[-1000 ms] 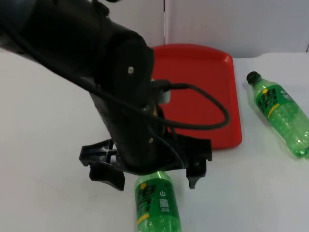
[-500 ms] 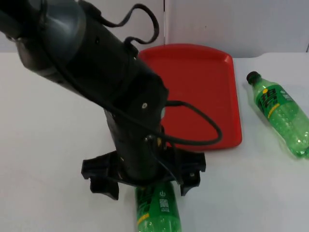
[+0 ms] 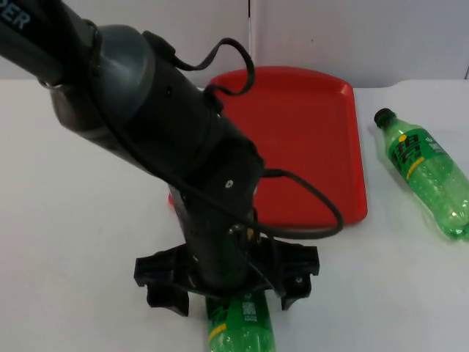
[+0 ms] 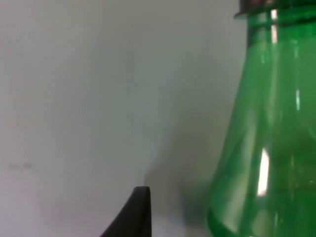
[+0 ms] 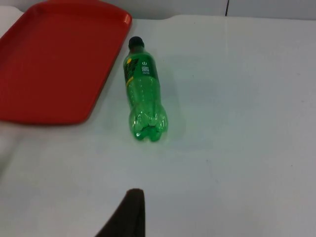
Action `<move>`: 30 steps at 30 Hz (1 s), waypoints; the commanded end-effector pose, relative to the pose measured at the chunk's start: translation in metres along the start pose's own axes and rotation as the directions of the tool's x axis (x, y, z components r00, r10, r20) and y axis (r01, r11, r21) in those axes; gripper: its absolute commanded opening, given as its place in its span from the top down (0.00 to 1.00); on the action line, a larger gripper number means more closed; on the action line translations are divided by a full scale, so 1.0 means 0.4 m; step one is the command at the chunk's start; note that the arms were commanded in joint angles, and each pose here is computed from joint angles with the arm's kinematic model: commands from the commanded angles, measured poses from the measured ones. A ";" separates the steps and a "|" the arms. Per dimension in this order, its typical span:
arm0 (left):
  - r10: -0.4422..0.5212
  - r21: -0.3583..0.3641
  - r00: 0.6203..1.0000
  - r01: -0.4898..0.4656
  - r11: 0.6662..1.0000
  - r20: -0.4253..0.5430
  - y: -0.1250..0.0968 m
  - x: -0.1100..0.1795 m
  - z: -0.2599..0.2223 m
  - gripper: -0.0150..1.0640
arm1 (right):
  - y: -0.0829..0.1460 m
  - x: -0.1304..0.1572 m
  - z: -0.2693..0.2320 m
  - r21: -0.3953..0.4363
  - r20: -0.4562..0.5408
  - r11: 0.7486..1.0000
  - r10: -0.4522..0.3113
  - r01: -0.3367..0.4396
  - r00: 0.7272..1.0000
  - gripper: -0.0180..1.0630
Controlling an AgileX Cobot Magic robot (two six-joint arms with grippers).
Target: Place the bottle upright on the tray.
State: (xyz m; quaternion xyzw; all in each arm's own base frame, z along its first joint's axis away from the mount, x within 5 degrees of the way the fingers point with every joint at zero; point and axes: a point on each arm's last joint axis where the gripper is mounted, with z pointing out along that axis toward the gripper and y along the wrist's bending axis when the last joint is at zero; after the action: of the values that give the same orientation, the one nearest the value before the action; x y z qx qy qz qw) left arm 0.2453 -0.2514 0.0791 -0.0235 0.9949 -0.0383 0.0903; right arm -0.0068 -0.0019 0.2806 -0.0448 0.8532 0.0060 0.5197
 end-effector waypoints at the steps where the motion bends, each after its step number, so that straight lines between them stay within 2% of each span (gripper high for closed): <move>1: 0.000 0.008 1.000 0.000 1.000 0.009 -0.007 0.001 0.000 0.01 | 0.000 0.001 -0.001 0.003 0.004 1.000 -0.007 0.007 1.000 0.01; 7: 0.002 0.016 1.000 -0.002 1.000 0.015 -0.009 0.000 0.000 0.01 | 0.000 0.001 -0.001 0.003 0.004 1.000 -0.007 0.007 1.000 0.01; 10: 0.002 0.018 1.000 -0.002 1.000 0.017 -0.009 0.000 0.000 0.05 | 0.000 0.001 -0.001 0.003 0.004 1.000 -0.007 0.007 1.000 0.01; 11: 0.002 0.017 1.000 -0.002 1.000 0.016 -0.009 0.000 0.000 0.10 | 0.000 0.001 -0.001 0.003 0.004 1.000 -0.007 0.007 1.000 0.01; 12: 0.002 0.011 1.000 -0.002 1.000 0.013 -0.008 0.001 0.000 0.21 | 0.000 0.001 -0.001 0.003 0.004 1.000 -0.007 0.007 1.000 0.01; 13: 0.002 0.011 1.000 -0.002 1.000 0.013 -0.008 0.001 0.000 0.21 | 0.000 0.001 -0.001 0.003 0.004 1.000 -0.007 0.007 1.000 0.01; 14: 0.002 0.010 1.000 -0.002 1.000 0.012 -0.007 0.001 0.000 0.27 | 0.000 0.001 -0.001 0.003 0.004 1.000 -0.007 0.007 1.000 0.01; 17: 0.006 -0.004 1.000 -0.006 1.000 0.002 -0.004 0.003 0.000 0.52 | 0.000 0.001 -0.001 0.003 0.004 1.000 -0.007 0.007 1.000 0.01; 18: 0.006 -0.004 1.000 -0.006 1.000 0.002 -0.004 0.003 0.000 0.52 | 0.000 0.001 -0.001 0.003 0.004 1.000 -0.007 0.007 1.000 0.01; 22: 0.008 -0.004 1.000 -0.008 1.000 0.002 -0.004 0.003 0.000 0.90 | 0.000 0.001 -0.001 0.003 0.004 1.000 -0.007 0.007 1.000 0.01; 23: 0.008 -0.004 1.000 -0.008 1.000 0.002 -0.004 0.003 0.000 0.90 | 0.000 0.001 -0.001 0.003 0.004 1.000 -0.007 0.007 1.000 0.01; 24: 0.011 -0.002 1.000 -0.011 1.000 0.002 -0.005 0.003 0.000 0.99 | 0.000 0.001 -0.001 0.003 0.004 1.000 -0.007 0.007 1.000 0.01; 30: 0.008 -0.001 1.000 -0.008 1.000 0.001 -0.005 0.003 0.000 0.99 | 0.000 0.001 -0.001 0.003 0.004 1.000 -0.007 0.007 1.000 0.01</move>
State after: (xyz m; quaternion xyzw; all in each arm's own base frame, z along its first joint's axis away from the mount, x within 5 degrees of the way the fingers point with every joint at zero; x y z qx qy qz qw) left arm 0.2451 -0.2519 0.0792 -0.0220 0.9948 -0.0387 0.0921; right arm -0.0068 -0.0019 0.2806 -0.0448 0.8532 0.0060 0.5197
